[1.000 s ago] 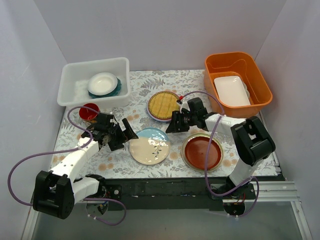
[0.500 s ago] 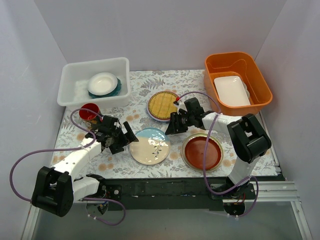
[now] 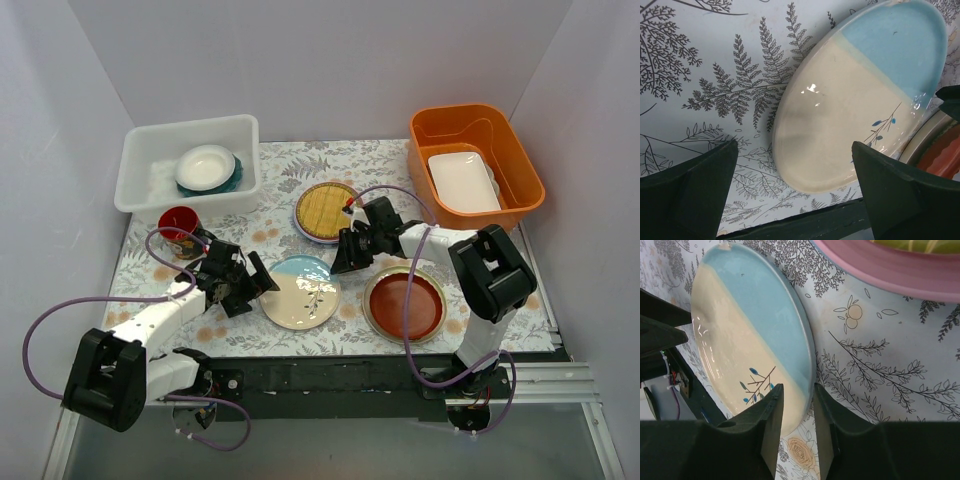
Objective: Place the plates into the plastic bin on the countertop
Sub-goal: Pick up the plate at the center of the board.
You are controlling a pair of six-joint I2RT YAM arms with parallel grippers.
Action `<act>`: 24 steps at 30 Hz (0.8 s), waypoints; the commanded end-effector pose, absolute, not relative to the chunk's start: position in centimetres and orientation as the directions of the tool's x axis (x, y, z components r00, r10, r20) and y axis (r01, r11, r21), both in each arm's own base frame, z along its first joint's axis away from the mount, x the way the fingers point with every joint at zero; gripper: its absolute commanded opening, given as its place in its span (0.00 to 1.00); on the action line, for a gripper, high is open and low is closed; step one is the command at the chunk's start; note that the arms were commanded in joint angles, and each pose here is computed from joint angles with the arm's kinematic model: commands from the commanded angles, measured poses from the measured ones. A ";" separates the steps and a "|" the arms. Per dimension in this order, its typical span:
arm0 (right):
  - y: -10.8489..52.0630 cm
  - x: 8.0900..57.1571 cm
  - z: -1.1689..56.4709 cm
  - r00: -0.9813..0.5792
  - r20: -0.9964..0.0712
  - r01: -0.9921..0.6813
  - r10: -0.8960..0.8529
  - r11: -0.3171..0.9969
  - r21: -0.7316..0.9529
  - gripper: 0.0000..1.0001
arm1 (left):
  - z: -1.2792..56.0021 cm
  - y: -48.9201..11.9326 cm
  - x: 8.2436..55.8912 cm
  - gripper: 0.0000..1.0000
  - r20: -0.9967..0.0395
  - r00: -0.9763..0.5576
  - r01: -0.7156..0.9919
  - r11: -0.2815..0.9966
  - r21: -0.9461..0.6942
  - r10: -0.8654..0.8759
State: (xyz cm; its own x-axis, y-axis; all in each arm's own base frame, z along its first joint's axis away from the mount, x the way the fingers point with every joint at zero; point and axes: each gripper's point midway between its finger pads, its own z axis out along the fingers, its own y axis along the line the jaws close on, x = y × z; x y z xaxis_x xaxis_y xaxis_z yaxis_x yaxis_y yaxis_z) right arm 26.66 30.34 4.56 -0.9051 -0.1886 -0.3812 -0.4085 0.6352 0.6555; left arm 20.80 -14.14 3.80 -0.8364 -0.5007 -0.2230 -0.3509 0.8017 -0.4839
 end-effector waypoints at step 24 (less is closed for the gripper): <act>30.8 27.3 2.0 -0.908 -0.349 -0.405 -0.230 0.692 0.598 0.01 | 1.2 -14.7 18.9 0.90 -0.180 -0.829 -0.377 0.767 -0.519 -0.530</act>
State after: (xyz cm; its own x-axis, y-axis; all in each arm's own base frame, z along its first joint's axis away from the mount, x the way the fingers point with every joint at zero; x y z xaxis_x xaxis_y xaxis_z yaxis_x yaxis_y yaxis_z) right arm 26.76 30.64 2.64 -0.9176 -0.2118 -0.3364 -0.3860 0.6768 0.6268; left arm 21.73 -15.58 4.06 -0.8098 -0.5361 -0.2382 -0.3233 0.7467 -0.5813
